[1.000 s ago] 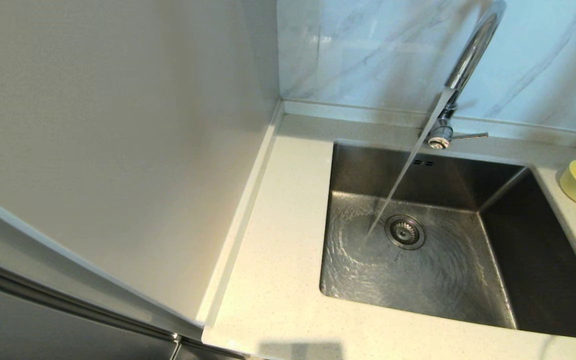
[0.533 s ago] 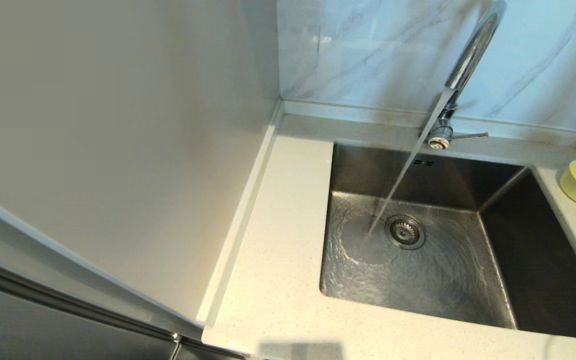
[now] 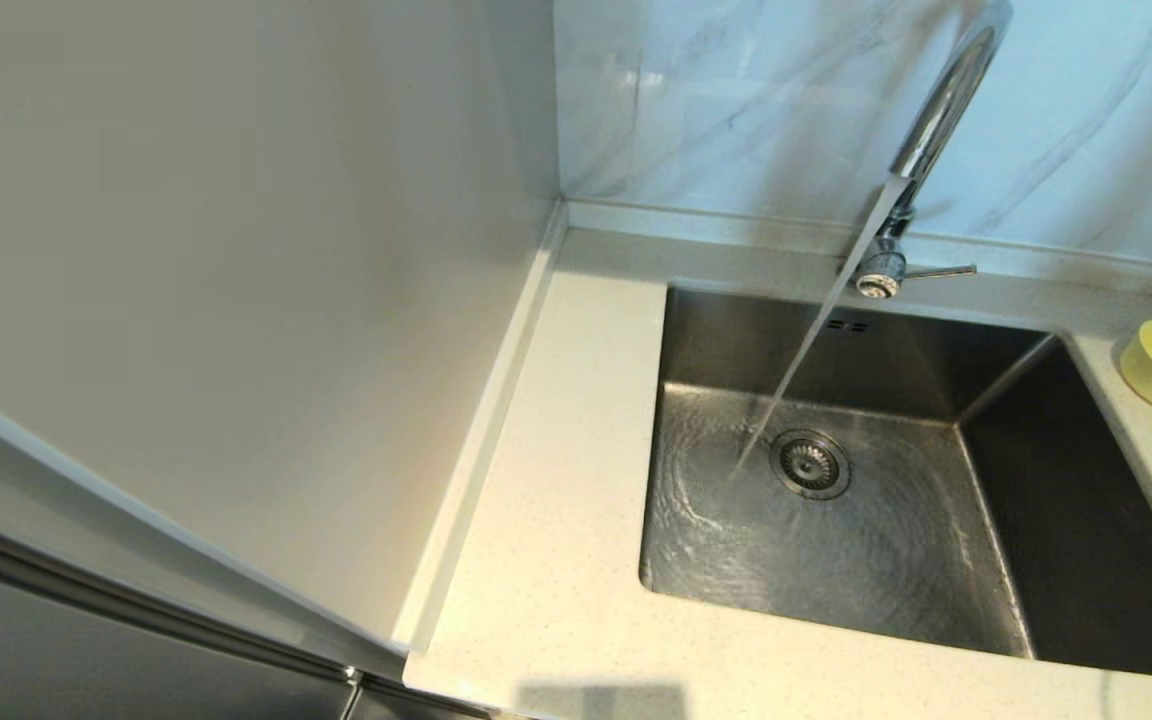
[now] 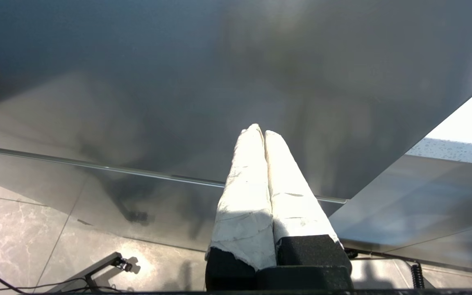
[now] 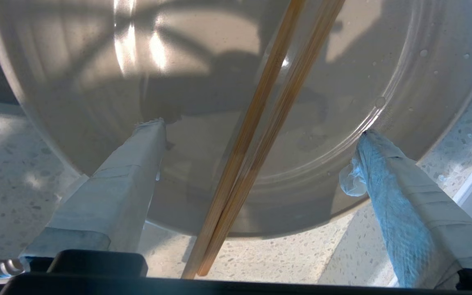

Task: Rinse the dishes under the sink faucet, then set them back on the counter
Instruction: Pick up the chopsticks

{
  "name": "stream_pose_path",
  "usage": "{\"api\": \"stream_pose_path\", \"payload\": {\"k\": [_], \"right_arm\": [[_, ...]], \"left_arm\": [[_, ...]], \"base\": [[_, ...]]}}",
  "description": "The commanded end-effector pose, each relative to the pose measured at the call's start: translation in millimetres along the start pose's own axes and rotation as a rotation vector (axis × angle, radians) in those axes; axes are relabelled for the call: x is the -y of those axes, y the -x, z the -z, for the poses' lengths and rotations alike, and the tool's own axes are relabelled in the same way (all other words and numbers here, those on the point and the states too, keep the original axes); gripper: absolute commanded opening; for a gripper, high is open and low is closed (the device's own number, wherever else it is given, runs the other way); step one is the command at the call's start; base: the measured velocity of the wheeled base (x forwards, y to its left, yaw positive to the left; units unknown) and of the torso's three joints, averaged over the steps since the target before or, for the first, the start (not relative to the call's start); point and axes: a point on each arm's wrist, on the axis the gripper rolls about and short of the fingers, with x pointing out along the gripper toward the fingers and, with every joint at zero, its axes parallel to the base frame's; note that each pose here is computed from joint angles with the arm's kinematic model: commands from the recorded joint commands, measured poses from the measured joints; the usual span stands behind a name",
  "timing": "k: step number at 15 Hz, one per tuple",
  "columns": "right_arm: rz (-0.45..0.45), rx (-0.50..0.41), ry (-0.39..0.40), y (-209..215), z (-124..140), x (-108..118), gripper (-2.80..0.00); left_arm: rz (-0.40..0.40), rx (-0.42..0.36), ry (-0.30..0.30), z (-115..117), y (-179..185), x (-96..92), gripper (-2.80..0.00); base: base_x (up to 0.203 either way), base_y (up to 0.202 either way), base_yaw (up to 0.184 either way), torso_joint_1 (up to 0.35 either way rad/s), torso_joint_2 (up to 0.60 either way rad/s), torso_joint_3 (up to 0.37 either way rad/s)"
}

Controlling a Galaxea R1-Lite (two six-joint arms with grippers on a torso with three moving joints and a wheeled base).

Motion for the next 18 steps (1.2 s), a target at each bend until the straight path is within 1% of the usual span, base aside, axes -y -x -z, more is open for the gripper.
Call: {"api": "stream_pose_path", "payload": {"k": [1, 5, 13, 18], "right_arm": [[-0.007, -0.002, 0.002, -1.7, 0.2, 0.6, 0.00], [0.003, 0.012, -0.019, 1.9, -2.0, 1.0, 0.00], [-0.008, 0.002, -0.052, -2.0, -1.0, 2.2, 0.00], [-0.008, 0.003, -0.052, -2.0, -1.0, 2.2, 0.00]], "left_arm": [[0.000, 0.000, 0.000, 0.0, 0.0, 0.0, -2.80], [0.000, 0.000, 0.000, 0.0, 0.0, 0.0, -2.80], [0.000, 0.000, 0.000, 0.0, 0.0, 0.0, -2.80], [0.000, 0.000, 0.000, 0.0, 0.0, 0.0, -2.80]], "base": [[0.000, 0.000, 0.000, 0.000, 0.00, 0.000], [0.000, 0.000, 0.000, 0.000, 0.00, 0.000], [0.000, 0.000, 0.000, 0.000, 0.00, 0.000], [0.000, 0.000, 0.000, 0.000, 0.00, 0.000]]}}
